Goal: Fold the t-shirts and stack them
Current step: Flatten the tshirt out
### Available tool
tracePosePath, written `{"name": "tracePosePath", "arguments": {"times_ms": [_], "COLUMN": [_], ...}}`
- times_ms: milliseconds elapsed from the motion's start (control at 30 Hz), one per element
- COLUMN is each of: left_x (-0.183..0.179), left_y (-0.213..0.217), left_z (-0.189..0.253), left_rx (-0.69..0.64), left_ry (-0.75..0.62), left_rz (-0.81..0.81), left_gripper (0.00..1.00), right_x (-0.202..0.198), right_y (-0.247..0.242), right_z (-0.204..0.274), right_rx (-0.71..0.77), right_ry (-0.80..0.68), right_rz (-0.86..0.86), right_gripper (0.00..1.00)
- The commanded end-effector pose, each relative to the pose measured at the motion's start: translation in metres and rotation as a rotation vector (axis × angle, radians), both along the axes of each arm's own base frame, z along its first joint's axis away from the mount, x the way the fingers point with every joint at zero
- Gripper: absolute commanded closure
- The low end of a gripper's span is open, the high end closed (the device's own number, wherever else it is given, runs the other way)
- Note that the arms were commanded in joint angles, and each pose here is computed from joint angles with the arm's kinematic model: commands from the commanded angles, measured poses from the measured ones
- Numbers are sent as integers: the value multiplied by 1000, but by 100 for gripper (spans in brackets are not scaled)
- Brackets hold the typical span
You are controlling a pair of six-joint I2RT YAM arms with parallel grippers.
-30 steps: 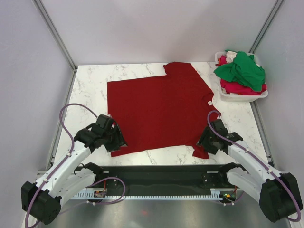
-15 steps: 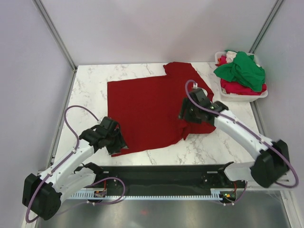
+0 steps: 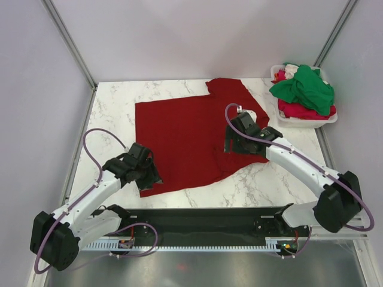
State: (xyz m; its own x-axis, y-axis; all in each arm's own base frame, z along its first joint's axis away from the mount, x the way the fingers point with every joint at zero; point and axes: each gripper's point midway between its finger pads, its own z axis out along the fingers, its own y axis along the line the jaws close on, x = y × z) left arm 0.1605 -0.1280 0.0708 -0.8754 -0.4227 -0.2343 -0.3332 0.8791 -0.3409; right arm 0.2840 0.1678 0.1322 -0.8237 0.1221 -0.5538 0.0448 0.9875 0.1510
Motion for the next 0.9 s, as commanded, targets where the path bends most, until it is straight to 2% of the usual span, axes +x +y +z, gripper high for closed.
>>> {"name": "tracePosePath", "arguments": {"times_ms": [0, 133, 300, 433, 700, 800, 867], "left_x": [11, 12, 7, 4, 5, 6, 6], "left_y": [-4, -10, -6, -5, -4, -4, -4], "left_z": [2, 1, -4, -6, -5, -6, -6], "left_rx": [-10, -41, -34, -39, -37, -32, -32], "left_ry": [-50, -56, -56, -64, -70, -71, -71], "left_rz": [-4, -12, -20, -15, -14, -13, -13], "left_gripper": [44, 44, 44, 44, 44, 44, 44], "right_x": [-25, -36, -32, -27, -23, -22, -22], "right_y": [15, 37, 58, 65, 63, 61, 58], "right_z": [-19, -43, -55, -70, -83, -87, -89], "right_rx": [-21, -70, -99, -134, -186, -201, -219], "right_ry": [27, 71, 85, 112, 122, 126, 127], "right_rz": [77, 167, 223, 242, 243, 242, 241], "right_gripper": [22, 30, 35, 45, 52, 57, 65]}}
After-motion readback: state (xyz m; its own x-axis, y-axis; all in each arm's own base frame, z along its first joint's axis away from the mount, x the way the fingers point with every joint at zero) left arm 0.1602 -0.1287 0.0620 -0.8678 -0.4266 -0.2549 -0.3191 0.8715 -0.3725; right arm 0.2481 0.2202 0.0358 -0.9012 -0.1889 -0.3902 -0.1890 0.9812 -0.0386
